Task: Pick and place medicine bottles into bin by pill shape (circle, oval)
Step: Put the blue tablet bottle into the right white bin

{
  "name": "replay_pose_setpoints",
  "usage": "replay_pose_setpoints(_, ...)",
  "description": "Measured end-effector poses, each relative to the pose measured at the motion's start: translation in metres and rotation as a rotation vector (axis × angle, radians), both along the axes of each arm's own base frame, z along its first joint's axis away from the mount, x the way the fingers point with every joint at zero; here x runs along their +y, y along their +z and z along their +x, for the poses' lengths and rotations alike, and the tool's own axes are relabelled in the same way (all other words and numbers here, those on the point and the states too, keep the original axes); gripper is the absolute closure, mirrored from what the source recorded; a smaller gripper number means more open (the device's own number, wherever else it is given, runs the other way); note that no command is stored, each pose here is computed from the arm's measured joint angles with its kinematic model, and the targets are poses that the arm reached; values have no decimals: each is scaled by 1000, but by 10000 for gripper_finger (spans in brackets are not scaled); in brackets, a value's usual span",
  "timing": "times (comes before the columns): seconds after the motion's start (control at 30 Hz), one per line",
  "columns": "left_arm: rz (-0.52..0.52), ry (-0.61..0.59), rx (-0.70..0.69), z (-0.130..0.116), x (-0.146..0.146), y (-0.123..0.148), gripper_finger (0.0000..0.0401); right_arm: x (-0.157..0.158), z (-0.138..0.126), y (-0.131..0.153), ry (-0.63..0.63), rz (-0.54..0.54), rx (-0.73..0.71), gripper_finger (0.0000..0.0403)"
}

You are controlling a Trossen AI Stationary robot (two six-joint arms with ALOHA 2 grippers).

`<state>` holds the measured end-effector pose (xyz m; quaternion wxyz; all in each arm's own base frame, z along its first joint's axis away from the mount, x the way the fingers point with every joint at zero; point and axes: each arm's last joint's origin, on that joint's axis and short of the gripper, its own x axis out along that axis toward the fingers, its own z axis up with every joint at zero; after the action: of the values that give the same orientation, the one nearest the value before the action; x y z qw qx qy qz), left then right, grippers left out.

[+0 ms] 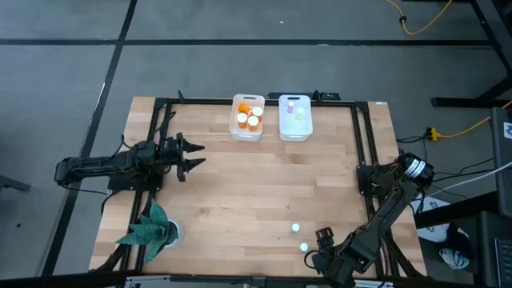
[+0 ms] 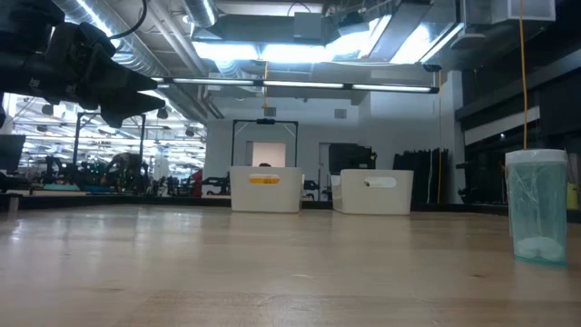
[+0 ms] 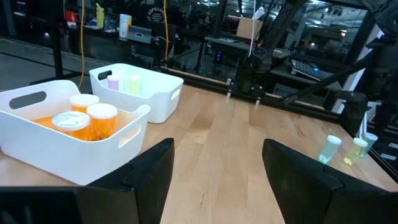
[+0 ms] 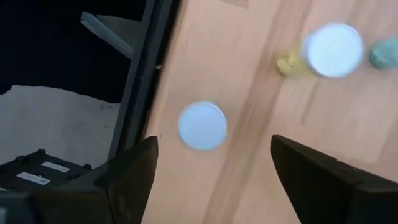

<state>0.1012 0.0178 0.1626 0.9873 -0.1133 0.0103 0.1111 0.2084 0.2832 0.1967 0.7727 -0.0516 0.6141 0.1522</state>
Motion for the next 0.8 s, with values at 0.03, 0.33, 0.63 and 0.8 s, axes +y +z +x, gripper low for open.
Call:
replay_pose_setpoints(0.03, 0, 0, 0, 0, 0, 0, 164, 2, 1, -3, 10, -1, 4, 91)
replay_pose_setpoints(0.33, 0, 0, 0, 0, 0, 0, 164, 7, 5, -14, 52, -9, -9, 91)
replay_pose_setpoints(0.63, 0, 0, 0, 0, 0, 0, 164, 8, 7, -14, 85, -11, -46, 91)
replay_pose_setpoints(0.8, 0, 0, 0, 0, 0, 0, 164, 8, 7, -14, 90, -17, -52, 99)
